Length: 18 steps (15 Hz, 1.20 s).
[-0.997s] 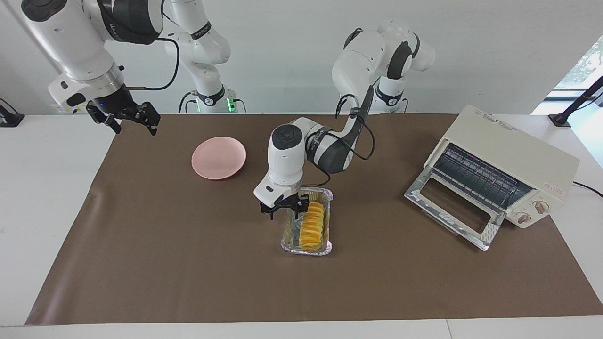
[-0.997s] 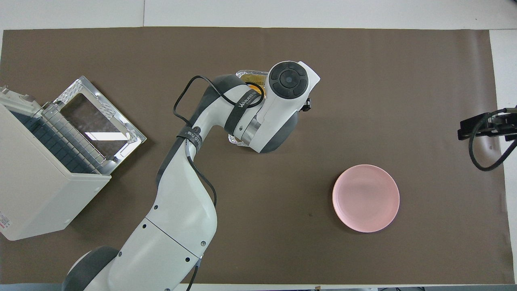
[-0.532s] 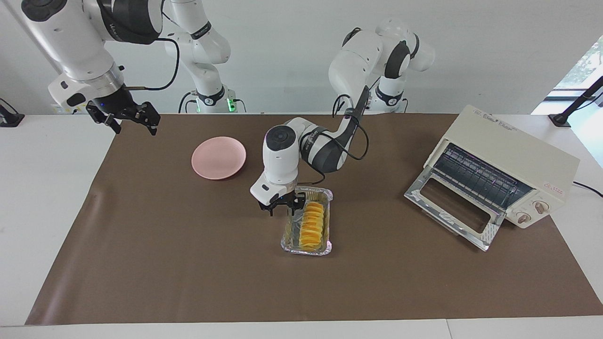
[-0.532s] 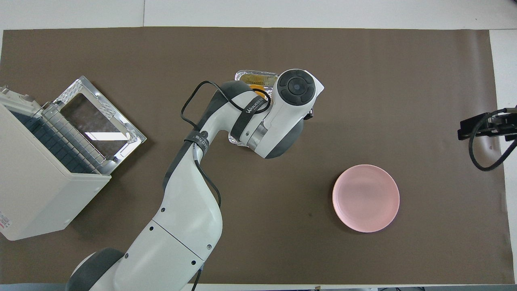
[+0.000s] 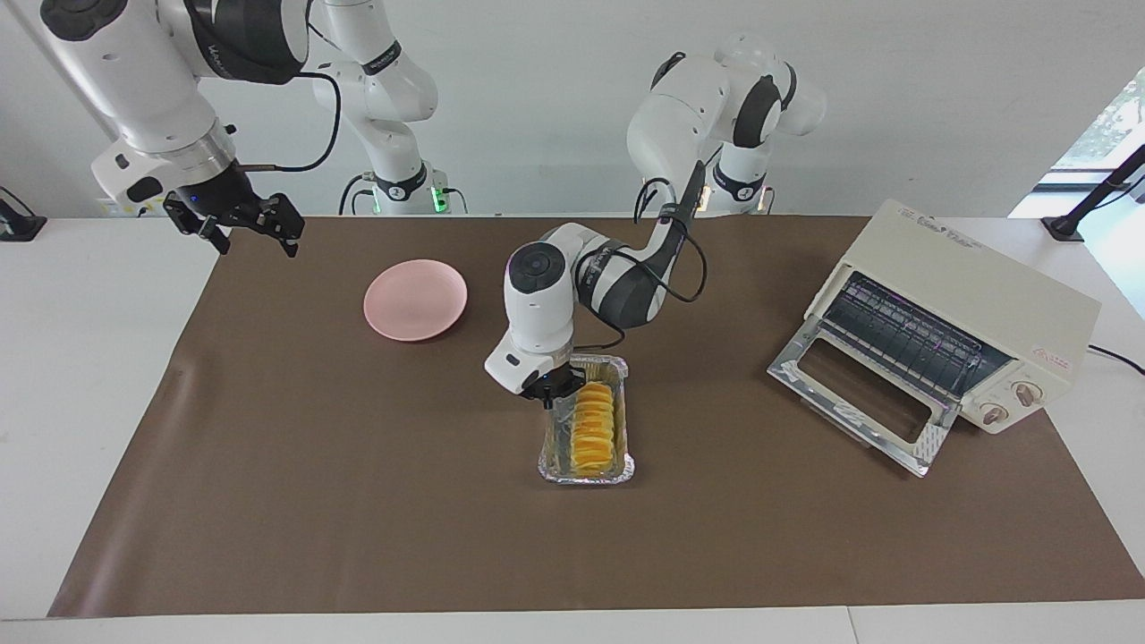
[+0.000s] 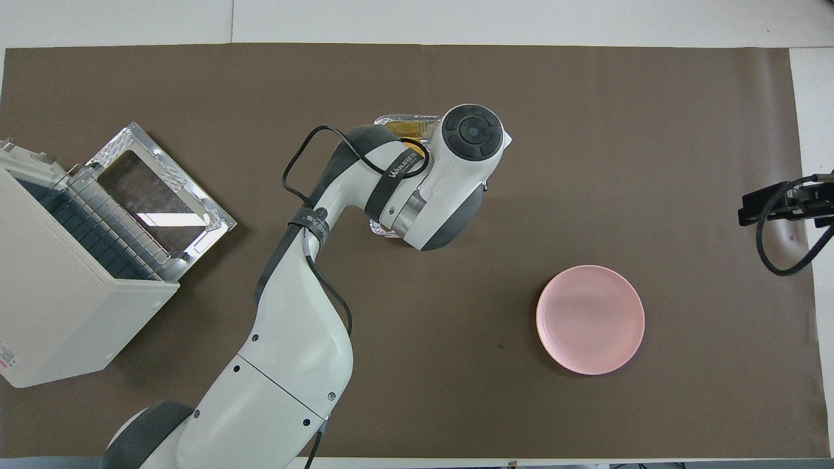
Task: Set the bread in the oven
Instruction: 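Grasp the foil tray rim with the left gripper, then carry the foil tray with the left gripper into the oven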
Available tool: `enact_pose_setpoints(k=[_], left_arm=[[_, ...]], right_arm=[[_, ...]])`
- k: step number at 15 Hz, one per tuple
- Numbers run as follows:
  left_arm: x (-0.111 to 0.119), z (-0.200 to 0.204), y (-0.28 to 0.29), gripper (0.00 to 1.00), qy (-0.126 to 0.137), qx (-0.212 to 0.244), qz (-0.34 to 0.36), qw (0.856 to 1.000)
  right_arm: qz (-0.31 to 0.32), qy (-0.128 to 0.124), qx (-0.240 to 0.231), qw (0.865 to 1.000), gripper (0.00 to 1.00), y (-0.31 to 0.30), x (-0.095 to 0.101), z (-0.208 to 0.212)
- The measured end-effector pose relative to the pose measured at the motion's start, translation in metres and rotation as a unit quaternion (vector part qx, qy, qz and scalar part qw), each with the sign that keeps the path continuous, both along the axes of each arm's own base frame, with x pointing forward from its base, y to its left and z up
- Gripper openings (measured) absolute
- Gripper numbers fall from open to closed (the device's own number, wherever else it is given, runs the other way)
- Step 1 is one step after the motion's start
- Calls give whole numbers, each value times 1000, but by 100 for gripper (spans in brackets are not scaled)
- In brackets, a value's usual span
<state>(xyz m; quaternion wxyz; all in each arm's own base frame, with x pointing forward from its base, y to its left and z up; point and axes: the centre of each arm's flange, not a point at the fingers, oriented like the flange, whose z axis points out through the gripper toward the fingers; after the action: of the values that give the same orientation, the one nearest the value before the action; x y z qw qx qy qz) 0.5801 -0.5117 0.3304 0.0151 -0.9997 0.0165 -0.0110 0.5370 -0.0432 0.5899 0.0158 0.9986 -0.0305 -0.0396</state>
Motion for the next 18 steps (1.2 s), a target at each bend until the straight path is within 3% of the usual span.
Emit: enact_pose_setpoints(k=[8,13,18], left_arm=[[67,79,125,2,-10,29,139,990],[104,103,236,2,5,63,255,965],[126,107,340,2,28,96,334,937]], right_arm=[[0,0,0,1000,100,0,0,0],[0,0,0,1000,100,0,0,0],[0,0,0,1000,100,0,0,0]])
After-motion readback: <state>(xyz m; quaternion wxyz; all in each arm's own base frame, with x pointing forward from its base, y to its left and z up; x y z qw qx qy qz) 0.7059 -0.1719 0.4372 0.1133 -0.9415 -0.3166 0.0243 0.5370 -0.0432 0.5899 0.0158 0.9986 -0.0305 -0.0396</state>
